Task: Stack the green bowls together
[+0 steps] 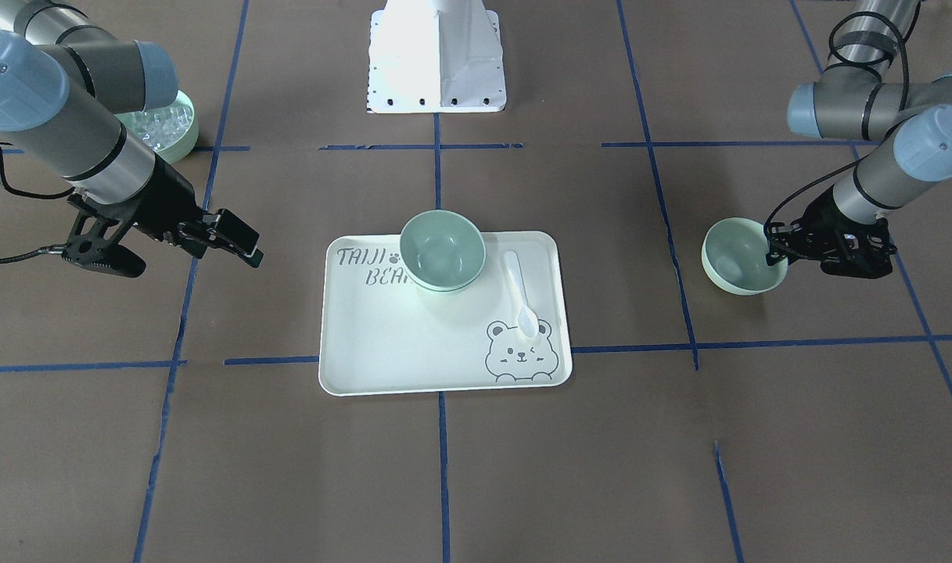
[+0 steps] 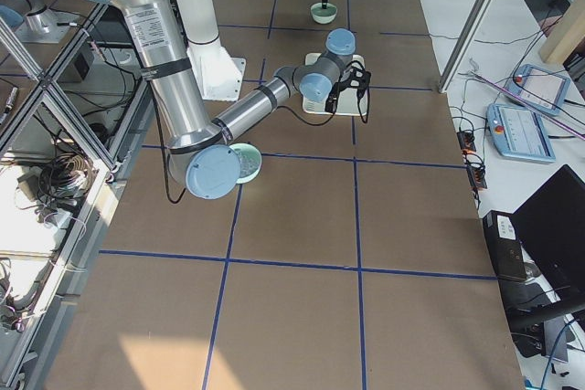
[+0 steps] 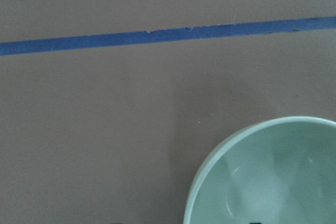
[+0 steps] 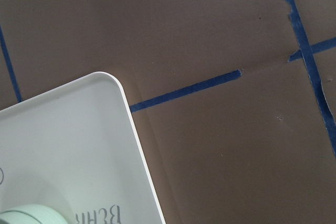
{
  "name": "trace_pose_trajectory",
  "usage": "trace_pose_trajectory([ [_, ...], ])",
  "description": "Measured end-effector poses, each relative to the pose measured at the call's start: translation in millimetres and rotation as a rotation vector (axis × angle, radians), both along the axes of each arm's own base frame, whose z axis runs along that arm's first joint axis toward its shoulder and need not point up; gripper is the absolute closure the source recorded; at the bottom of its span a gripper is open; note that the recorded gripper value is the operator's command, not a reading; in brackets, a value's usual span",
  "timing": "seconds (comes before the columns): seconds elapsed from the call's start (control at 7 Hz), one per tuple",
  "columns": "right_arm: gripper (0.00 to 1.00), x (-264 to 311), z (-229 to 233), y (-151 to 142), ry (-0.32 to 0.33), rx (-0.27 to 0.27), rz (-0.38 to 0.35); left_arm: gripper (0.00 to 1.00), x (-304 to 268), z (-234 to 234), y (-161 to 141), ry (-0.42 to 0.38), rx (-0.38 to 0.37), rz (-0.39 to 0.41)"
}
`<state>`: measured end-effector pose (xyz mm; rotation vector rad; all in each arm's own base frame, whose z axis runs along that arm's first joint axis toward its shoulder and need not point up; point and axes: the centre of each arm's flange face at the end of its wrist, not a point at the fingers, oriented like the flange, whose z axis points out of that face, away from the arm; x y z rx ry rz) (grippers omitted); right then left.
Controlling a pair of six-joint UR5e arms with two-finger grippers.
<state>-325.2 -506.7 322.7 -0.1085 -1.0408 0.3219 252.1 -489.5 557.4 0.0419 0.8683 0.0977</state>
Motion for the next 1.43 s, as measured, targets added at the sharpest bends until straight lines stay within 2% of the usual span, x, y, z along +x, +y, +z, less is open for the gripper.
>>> trace_pose_trajectory([
  [0.14, 0.0, 0, 0, 0, 0.0, -0.002, -0.001, 1.0, 3, -19, -4, 0.019, 0.002, -0.016],
  [0.43, 0.0, 15, 6, -4, -0.003, -0.002, 0.003, 1.0, 20, -112, -29, 0.064, -0.016, -0.076],
  [0.57, 0.0, 35, 20, -8, 0.001, 0.007, -0.006, 1.0, 43, -175, -46, 0.095, -0.073, -0.129],
  [0.71, 0.0, 62, 41, -12, 0.008, 0.03, -0.026, 1.0, 88, -237, -44, 0.142, -0.147, -0.158],
  [0.86, 0.0, 84, 60, -14, 0.019, 0.055, -0.041, 1.0, 143, -292, -25, 0.186, -0.21, -0.162],
  [1.0, 0.0, 96, 72, -15, 0.027, 0.068, -0.051, 1.0, 190, -333, -6, 0.211, -0.24, -0.176],
  [1.14, 0.0, 100, 79, -14, 0.032, 0.071, -0.057, 1.0, 225, -356, 12, 0.217, -0.238, -0.19],
  [1.43, 0.0, 102, 83, -13, 0.034, 0.071, -0.06, 1.0, 249, -365, 25, 0.212, -0.228, -0.203],
])
